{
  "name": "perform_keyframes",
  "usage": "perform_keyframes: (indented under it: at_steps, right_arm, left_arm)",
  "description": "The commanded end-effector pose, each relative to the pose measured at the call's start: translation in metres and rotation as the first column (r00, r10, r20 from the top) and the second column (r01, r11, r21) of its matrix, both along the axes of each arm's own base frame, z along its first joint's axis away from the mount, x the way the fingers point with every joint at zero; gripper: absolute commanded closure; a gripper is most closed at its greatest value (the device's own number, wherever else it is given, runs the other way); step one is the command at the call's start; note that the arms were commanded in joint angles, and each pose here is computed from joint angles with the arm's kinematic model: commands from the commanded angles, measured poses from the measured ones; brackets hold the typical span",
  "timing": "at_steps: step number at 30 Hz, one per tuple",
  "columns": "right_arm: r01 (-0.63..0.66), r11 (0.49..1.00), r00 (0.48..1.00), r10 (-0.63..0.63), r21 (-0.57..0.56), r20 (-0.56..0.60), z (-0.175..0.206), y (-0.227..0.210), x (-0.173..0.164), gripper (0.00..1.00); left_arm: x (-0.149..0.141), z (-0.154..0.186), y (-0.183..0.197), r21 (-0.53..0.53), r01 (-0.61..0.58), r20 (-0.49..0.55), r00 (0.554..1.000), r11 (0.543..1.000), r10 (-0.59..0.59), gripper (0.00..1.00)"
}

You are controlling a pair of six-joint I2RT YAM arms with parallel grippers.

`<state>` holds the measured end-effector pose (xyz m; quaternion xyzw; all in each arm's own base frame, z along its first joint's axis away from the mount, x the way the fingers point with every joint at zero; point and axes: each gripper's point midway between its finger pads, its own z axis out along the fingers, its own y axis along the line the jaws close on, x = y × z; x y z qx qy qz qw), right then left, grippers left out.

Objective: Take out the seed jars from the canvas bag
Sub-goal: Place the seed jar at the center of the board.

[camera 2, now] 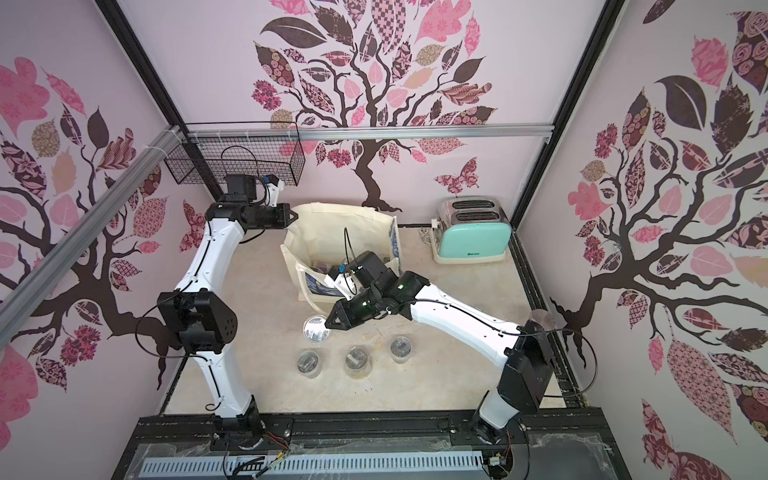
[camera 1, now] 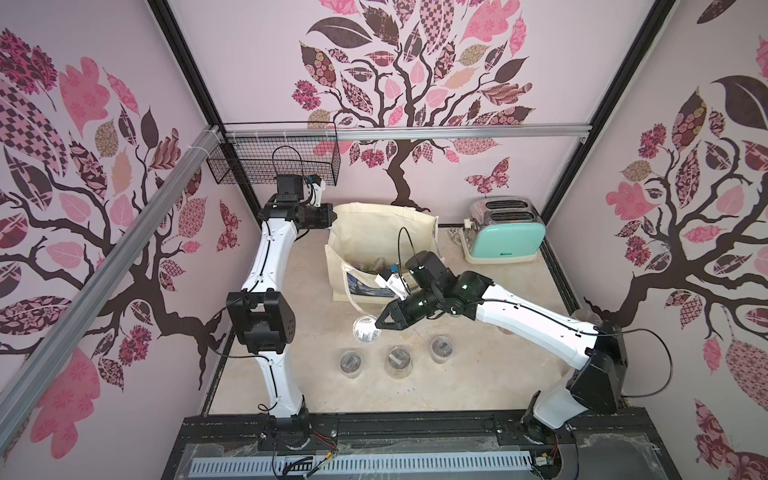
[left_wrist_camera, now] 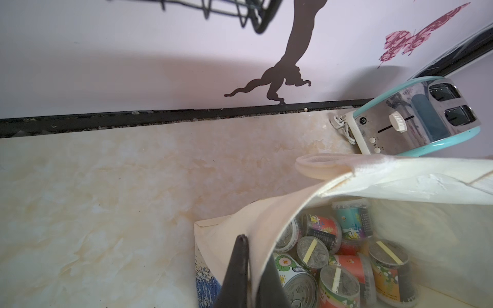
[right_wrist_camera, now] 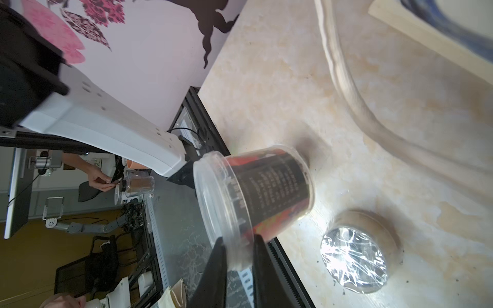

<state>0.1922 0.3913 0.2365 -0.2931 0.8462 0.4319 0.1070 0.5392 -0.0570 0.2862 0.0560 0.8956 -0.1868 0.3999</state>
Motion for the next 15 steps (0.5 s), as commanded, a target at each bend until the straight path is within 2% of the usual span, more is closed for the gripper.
perform_keyframes:
  at_steps: [1, 8, 15]
  right_arm:
    - [0.032, 0.999, 0.999, -0.032, -0.005, 0.03, 0.002, -0.007, 0.0, 0.83]
    - [0.161, 0.986, 0.987, -0.161, -0.05, -0.005, -0.022, -0.025, 0.012, 0.82]
    - [0.323, 0.945, 0.944, -0.326, -0.053, -0.058, -0.034, -0.063, 0.042, 0.81]
  left_arm:
    - [0.02, 0.027, 0.031, 0.034, -0.12, 0.113, 0.987, 0.992, 0.116, 1.0]
    - [0.019, 0.03, 0.058, 0.023, -0.199, 0.119, 0.974, 0.98, 0.195, 1.0]
    - [0.013, 0.03, 0.07, 0.014, -0.2, 0.119, 0.973, 0.98, 0.197, 1.0]
